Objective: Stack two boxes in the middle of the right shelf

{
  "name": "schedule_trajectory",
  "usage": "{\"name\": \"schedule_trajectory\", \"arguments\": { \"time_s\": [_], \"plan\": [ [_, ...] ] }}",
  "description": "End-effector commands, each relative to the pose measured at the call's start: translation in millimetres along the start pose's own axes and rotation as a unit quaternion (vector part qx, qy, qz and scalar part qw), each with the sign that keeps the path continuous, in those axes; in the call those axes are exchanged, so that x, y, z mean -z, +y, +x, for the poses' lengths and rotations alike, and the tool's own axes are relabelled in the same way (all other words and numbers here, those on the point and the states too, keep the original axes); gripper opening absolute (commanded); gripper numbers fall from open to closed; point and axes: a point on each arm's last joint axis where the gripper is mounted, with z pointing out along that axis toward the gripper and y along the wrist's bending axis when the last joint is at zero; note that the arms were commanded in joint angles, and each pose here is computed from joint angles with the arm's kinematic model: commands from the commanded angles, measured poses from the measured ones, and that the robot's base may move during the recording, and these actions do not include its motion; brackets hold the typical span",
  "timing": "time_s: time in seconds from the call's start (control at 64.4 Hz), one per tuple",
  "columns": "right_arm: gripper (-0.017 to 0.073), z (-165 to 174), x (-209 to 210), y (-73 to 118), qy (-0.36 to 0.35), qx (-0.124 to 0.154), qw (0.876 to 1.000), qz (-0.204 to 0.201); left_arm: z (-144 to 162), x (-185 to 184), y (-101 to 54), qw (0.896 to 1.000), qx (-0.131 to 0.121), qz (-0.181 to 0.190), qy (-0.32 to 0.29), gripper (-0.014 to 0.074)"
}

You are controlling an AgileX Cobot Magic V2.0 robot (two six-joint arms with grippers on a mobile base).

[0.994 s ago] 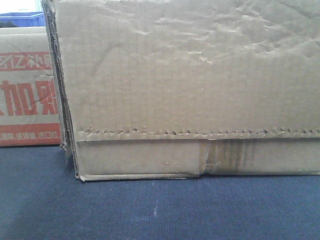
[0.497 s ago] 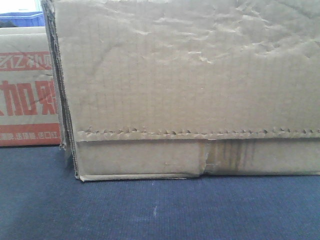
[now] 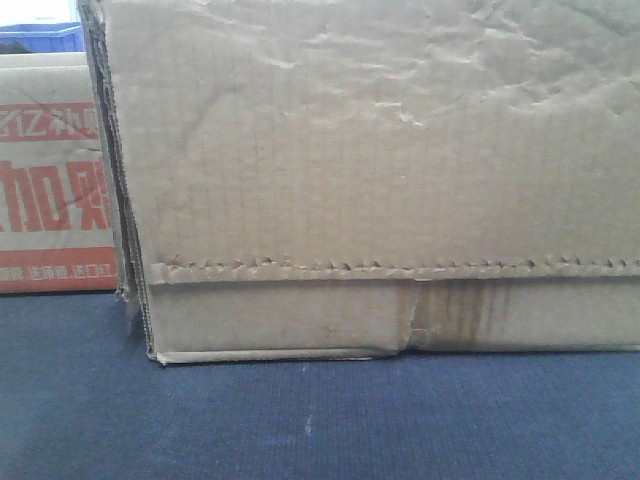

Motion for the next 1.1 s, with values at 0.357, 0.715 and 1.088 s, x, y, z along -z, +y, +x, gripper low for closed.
{"name": "schedule_trajectory", "arguments": {
  "time_s": [0.357,0.715,1.088],
  "plan": [
    [0.0161,-161,-32,8.2,0.013,0.024,1.0,-0.015,-150,-48,4.0,0.997,-0.026,-0.027,0.072,0.0208],
    [0.057,-154,-106,7.8,0.104,0.022,0.994,-0.013,-131,-133,-6.5,0.982,-0.024,0.013,0.187,0.061],
    [0.057,-152,-110,11.5,0.112,0.021,0.993,-0.028,-80,-226,-14.2,0.894,-0.013,0.003,0.449,0.0601]
  ]
}}
